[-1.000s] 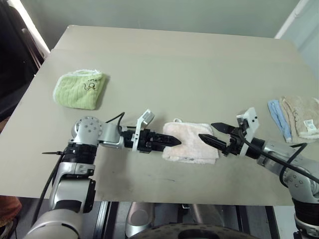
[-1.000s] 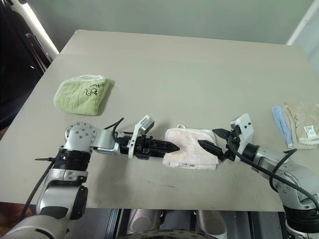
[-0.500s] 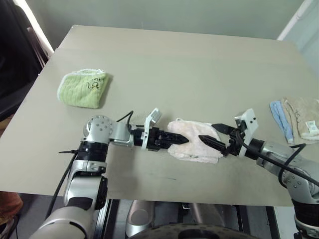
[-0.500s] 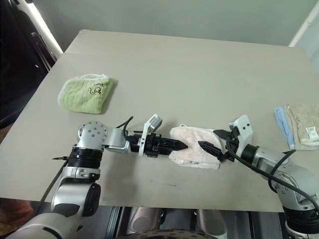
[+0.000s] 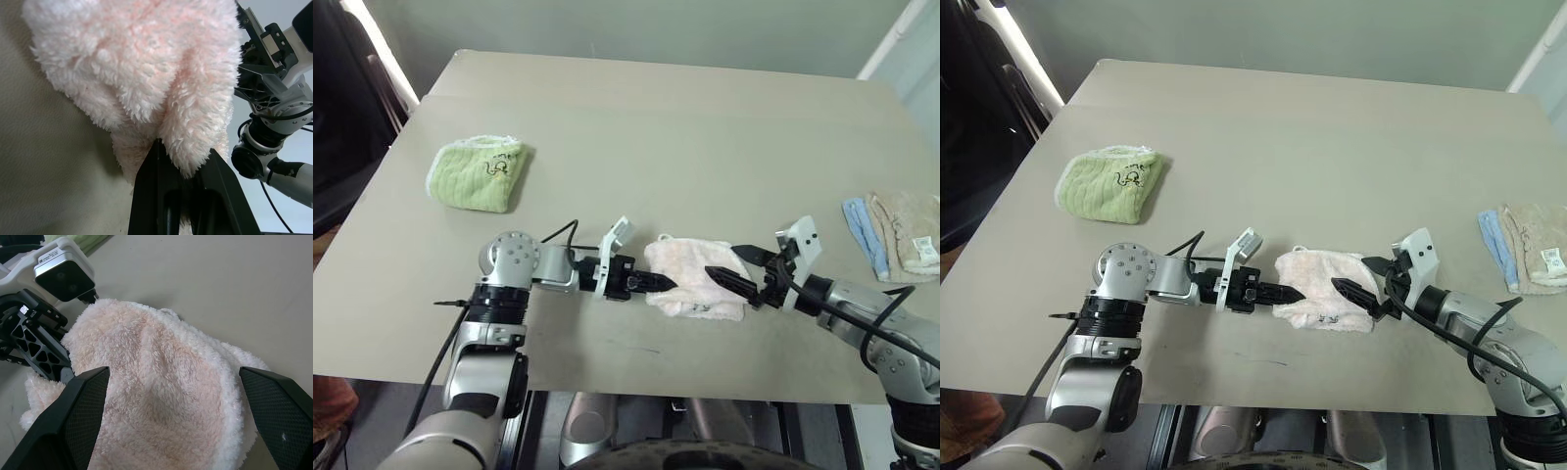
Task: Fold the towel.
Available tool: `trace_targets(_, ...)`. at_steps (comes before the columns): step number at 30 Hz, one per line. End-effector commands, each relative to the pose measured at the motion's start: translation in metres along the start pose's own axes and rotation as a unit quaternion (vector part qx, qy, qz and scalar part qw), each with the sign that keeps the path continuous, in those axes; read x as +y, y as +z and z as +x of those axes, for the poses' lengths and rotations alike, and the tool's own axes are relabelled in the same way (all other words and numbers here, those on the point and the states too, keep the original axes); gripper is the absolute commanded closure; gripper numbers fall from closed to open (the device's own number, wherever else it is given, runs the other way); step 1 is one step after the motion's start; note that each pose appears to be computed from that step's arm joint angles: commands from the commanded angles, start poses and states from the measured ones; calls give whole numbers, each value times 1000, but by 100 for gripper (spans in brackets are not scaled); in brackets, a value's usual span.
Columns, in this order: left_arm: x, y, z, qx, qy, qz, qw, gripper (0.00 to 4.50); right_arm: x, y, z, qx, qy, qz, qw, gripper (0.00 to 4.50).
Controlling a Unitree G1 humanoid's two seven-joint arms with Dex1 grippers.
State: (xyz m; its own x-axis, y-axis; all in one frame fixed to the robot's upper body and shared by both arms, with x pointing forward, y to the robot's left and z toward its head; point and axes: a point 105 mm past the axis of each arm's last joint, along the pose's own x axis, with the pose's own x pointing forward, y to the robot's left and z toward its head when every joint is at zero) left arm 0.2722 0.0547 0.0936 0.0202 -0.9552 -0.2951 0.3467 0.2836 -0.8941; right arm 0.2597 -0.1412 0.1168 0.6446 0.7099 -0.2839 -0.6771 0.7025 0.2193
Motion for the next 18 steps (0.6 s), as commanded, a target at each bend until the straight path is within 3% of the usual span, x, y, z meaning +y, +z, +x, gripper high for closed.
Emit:
trace_targets(1, -6, 1, -3, -3, -15, 10, 1000, 448, 1, 17, -2, -31, -3, -20, 999, 0)
trace_targets(10, -31, 37, -45, -74, 18, 102, 992, 448, -10, 33, -6, -71, -24, -23, 997, 0)
trace_targets(18, -59, 89, -90, -213, 41, 158, 963, 448, -22, 44, 1, -100, -39, -16, 994, 0)
